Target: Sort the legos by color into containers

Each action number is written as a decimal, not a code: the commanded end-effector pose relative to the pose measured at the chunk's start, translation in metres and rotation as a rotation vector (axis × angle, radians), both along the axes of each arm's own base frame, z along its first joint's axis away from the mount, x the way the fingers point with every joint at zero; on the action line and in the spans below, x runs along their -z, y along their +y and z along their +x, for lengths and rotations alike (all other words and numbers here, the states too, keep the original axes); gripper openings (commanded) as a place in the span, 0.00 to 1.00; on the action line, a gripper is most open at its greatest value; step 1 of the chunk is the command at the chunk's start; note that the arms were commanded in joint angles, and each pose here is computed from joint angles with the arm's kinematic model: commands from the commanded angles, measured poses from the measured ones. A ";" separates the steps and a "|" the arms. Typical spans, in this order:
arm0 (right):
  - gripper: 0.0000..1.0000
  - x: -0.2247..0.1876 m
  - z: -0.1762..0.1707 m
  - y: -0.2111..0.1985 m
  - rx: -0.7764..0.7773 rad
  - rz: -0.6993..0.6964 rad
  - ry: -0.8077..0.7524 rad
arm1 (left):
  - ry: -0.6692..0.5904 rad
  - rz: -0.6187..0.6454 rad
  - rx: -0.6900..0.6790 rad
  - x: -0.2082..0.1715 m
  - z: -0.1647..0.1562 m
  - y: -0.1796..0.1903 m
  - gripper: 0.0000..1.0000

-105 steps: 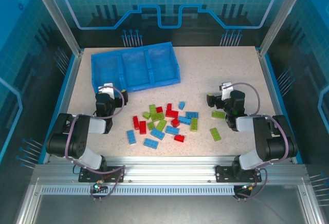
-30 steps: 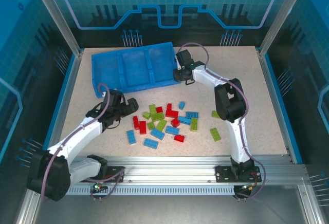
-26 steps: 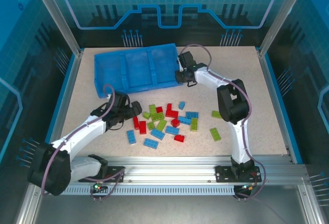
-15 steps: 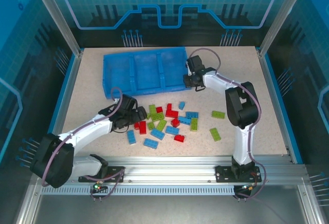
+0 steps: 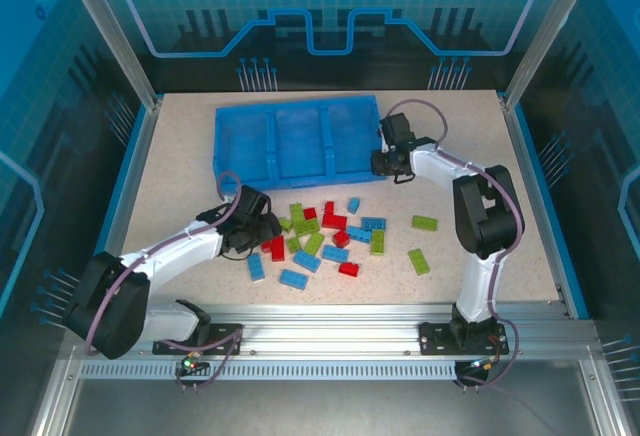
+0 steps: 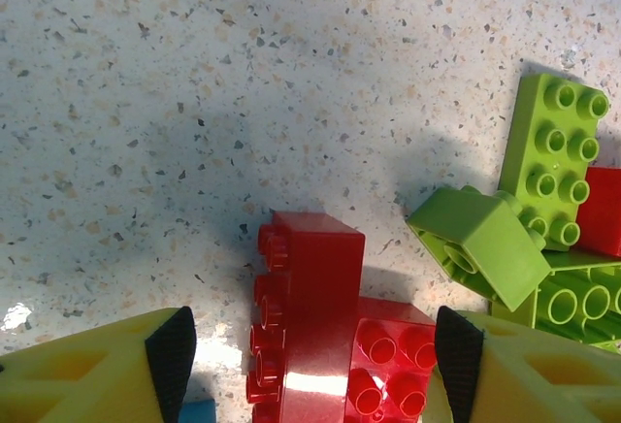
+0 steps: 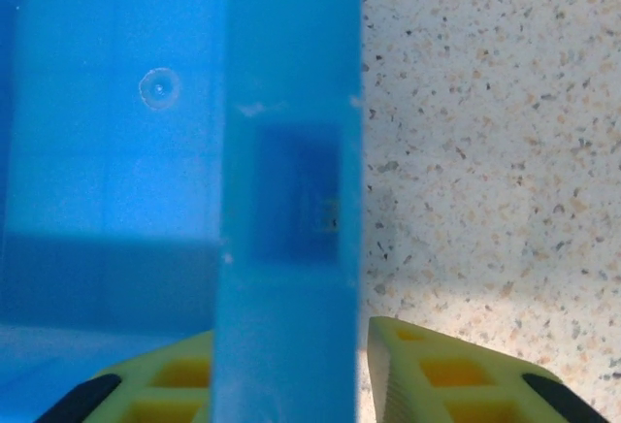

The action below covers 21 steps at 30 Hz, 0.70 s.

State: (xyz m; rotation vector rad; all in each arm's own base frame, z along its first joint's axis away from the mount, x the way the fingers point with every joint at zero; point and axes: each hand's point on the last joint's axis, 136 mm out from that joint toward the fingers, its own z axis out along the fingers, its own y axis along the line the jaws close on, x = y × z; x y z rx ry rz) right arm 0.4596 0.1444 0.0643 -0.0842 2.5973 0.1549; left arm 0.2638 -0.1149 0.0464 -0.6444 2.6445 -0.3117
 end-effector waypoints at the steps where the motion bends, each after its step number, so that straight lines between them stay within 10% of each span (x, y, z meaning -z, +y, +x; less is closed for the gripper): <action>1: 0.45 -0.028 -0.004 0.005 0.000 0.061 -0.041 | 0.020 0.019 -0.001 0.004 -0.001 0.000 0.68; 7: 0.66 -0.065 -0.015 0.002 0.027 0.119 -0.116 | 0.037 0.035 0.012 0.009 0.002 -0.001 0.60; 21: 0.75 -0.089 -0.064 -0.015 0.050 0.132 -0.143 | 0.017 0.069 -0.001 0.008 0.013 0.001 0.25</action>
